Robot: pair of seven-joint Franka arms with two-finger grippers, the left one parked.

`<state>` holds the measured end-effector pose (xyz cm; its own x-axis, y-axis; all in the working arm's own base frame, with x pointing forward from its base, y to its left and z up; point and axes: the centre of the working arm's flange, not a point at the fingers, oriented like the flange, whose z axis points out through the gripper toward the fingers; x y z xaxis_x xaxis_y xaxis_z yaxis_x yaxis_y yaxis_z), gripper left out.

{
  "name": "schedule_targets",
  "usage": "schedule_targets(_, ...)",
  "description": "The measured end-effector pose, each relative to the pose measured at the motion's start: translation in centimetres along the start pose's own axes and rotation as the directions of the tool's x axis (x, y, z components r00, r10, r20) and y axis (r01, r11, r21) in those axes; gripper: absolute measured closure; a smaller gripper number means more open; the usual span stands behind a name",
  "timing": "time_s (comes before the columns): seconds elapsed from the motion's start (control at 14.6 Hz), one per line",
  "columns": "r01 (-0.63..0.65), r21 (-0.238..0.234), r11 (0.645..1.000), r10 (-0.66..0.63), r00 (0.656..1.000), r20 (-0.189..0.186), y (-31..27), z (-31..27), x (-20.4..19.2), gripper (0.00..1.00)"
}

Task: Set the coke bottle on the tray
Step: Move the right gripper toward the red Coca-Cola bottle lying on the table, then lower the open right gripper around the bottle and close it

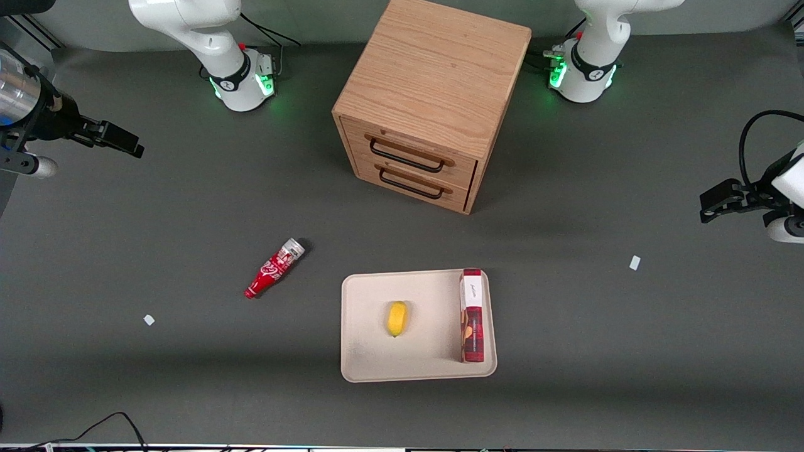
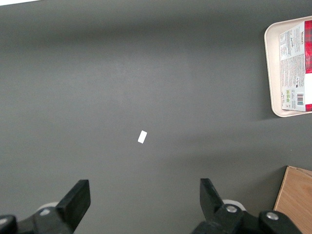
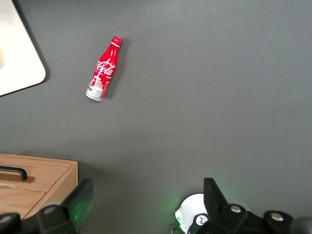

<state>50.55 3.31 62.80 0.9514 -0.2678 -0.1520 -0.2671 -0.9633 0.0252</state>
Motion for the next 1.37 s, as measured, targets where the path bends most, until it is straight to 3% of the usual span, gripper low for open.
schedule_targets(0.62, 0.018, 0.005, 1.0, -0.018, 1.0, -0.006, -0.3, -0.3, -0.1, 0.0)
schedule_targets(0.96, -0.054, 0.067, 0.996, 0.056, 0.998, -0.016, -4.4, 1.4, 1.4, 0.0)
schedule_targets(1.1, -0.102, 0.059, 0.993, 0.102, 0.995, 0.005, -8.2, 4.9, 3.3, 0.0)
schedule_targets(1.37, -0.158, 0.024, 0.987, 0.155, 0.984, 0.091, -12.6, 15.6, 8.6, 0.0)
